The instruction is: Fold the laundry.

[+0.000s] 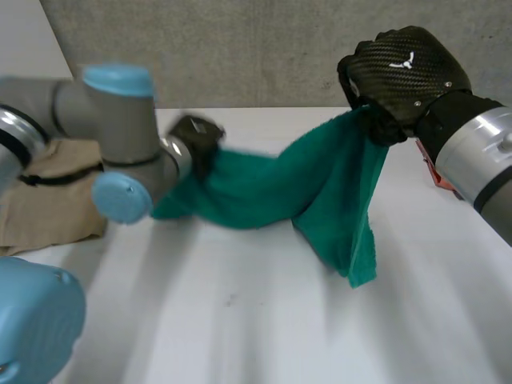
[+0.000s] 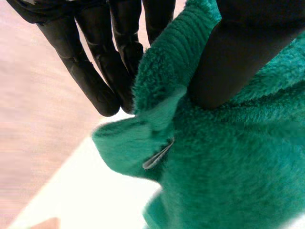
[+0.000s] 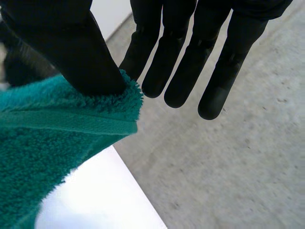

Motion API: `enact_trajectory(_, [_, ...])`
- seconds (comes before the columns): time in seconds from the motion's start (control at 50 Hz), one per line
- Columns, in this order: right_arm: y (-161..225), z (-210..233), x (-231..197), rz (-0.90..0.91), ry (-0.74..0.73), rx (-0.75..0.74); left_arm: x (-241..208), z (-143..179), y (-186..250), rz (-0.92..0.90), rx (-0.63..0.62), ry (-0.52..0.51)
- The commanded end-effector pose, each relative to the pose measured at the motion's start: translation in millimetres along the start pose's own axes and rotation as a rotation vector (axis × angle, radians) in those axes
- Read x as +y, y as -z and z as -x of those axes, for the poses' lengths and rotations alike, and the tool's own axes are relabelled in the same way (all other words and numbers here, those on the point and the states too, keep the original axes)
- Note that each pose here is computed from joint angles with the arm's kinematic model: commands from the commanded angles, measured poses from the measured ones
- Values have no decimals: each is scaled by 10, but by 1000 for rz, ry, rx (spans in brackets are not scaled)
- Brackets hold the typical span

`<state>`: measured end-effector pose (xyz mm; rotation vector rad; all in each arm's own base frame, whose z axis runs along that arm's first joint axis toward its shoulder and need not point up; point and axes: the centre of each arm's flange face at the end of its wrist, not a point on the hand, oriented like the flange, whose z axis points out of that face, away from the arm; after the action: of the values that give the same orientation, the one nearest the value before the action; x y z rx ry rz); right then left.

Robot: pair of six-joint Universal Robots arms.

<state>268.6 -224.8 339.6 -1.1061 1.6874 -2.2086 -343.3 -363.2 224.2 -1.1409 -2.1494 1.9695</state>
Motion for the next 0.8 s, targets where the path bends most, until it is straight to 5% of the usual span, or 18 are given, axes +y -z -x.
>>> enact_trajectory(0.02, [-274,-240,256,39,112,132,-900,768,243,-342,-259,93])
enact_trajectory(0.12, [-357,-236,421,77,199,166,-1234,971,512,-454,-265,103])
enact_trajectory(0.38, [135,1508,906,130,126,-325,-839,1048,559,-288,-210,101])
enact_trajectory(0.44, [90,1671,1038,163,109,-319,-687,1036,544,-227,-191,116])
enact_trajectory(0.5, [-55,1456,1098,214,72,-199,-594,1028,548,-188,-181,126])
enact_trajectory(0.64, [-292,639,1180,295,-280,106,-599,1022,703,-155,-148,156])
enact_trajectory(0.8, [-246,363,1301,402,-698,112,-917,1011,1063,-163,-119,177])
